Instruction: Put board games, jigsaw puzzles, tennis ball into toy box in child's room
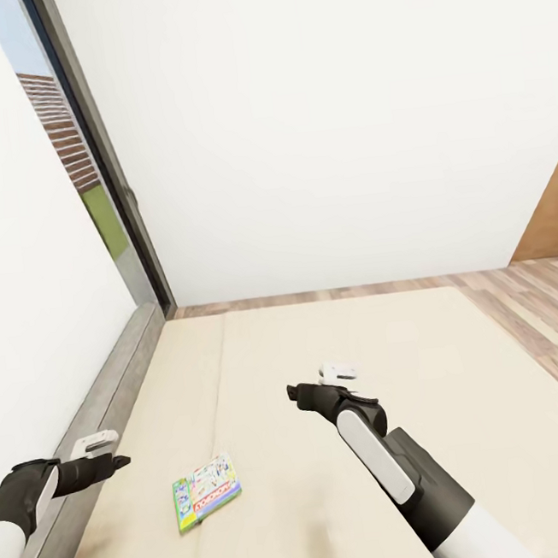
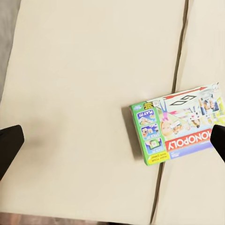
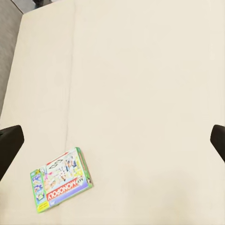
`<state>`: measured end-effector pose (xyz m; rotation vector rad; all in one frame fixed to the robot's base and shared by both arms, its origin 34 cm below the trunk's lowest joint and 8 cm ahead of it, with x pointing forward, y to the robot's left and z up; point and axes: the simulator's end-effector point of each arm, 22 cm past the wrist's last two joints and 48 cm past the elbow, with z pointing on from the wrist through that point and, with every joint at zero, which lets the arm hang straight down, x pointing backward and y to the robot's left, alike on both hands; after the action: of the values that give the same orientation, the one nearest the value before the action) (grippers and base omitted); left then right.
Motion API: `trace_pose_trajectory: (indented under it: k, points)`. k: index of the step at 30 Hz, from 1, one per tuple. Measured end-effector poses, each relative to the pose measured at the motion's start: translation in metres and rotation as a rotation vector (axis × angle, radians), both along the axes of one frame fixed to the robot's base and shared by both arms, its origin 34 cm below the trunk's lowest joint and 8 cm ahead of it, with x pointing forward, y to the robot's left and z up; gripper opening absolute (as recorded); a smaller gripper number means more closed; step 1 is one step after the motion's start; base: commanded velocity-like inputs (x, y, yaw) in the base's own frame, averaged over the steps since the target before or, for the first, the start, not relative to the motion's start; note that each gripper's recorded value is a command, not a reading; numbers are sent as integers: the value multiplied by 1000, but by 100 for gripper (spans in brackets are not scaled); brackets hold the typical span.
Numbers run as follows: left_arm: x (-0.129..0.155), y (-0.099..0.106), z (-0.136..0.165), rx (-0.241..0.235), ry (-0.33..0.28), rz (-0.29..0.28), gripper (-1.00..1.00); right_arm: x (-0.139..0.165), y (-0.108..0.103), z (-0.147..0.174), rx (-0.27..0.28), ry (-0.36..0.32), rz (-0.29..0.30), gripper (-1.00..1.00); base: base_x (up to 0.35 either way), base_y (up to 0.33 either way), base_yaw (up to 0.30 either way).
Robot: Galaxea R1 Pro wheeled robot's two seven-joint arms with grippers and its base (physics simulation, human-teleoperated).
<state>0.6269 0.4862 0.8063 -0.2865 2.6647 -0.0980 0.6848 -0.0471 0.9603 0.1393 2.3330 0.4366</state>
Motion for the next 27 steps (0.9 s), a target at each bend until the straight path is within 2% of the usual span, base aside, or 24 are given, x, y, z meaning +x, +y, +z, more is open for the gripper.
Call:
trace_pose_trajectory:
  k: [5,11,20,24,27]
  points:
    - [0,-8,-3,-37,-1,-20,100,-1,0,-5,0,9,1,100,0,0,0]
    - [0,-21,-3,-102,-9,-52,100,-1,1,-9,0,16,2,100,0,0,0]
    - [-3,-26,16,-248,-46,-116,100,1,4,-6,14,5,6,100,0,0,0]
    - [-5,-22,22,-279,-55,-128,100,2,4,-7,18,5,4,100,0,0,0]
    - [-6,-21,22,-283,-56,-131,100,3,3,-9,17,7,2,100,0,0,0]
